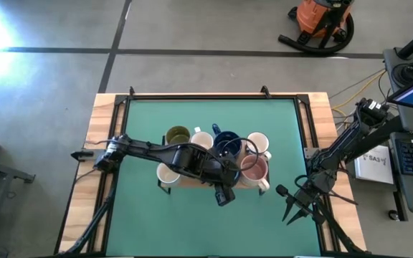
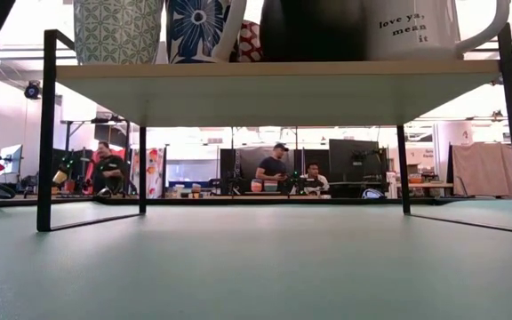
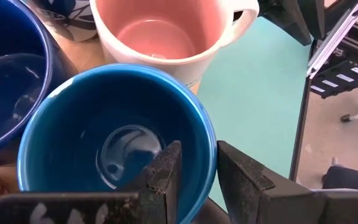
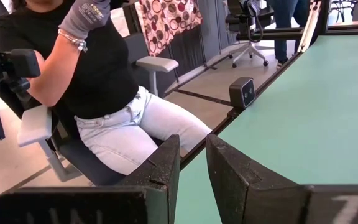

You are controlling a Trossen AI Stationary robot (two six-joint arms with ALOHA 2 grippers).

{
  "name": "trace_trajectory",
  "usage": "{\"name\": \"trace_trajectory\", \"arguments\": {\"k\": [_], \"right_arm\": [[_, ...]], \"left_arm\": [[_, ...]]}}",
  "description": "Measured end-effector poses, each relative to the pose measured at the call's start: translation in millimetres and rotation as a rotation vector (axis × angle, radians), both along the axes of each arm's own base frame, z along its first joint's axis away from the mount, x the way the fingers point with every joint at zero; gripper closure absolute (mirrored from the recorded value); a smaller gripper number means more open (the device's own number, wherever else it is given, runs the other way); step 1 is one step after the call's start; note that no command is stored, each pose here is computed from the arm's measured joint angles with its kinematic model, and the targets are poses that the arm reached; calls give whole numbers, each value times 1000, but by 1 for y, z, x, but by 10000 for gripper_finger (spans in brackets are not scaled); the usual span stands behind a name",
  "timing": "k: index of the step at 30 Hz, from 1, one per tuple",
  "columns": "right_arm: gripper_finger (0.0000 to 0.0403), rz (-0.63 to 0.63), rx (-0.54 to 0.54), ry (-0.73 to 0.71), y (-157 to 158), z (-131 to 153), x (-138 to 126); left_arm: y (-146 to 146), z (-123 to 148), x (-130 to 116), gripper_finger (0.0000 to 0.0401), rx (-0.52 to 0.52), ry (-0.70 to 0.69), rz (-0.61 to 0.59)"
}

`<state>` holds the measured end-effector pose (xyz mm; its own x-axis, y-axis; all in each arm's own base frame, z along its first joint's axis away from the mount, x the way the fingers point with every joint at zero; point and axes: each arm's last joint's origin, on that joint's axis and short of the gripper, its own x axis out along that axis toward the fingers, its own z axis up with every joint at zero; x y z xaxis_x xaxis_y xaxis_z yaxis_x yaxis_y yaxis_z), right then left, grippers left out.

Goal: Place coffee mugs
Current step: Put the blue mug on the shelf

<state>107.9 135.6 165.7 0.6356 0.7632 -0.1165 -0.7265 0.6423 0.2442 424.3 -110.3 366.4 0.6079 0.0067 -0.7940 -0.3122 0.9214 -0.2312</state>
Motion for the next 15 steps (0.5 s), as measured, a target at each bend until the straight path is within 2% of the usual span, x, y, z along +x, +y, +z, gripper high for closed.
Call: {"name": "trace_trajectory", "arguments": {"k": [7, 15], "right_arm": [[335, 0, 0, 0, 0, 0, 0], [335, 0, 0, 0, 0, 0, 0]], "left_arm": [[-6, 1, -1, 320, -10, -8, -10], [-12, 15, -12, 320, 8, -38, -45]]}}
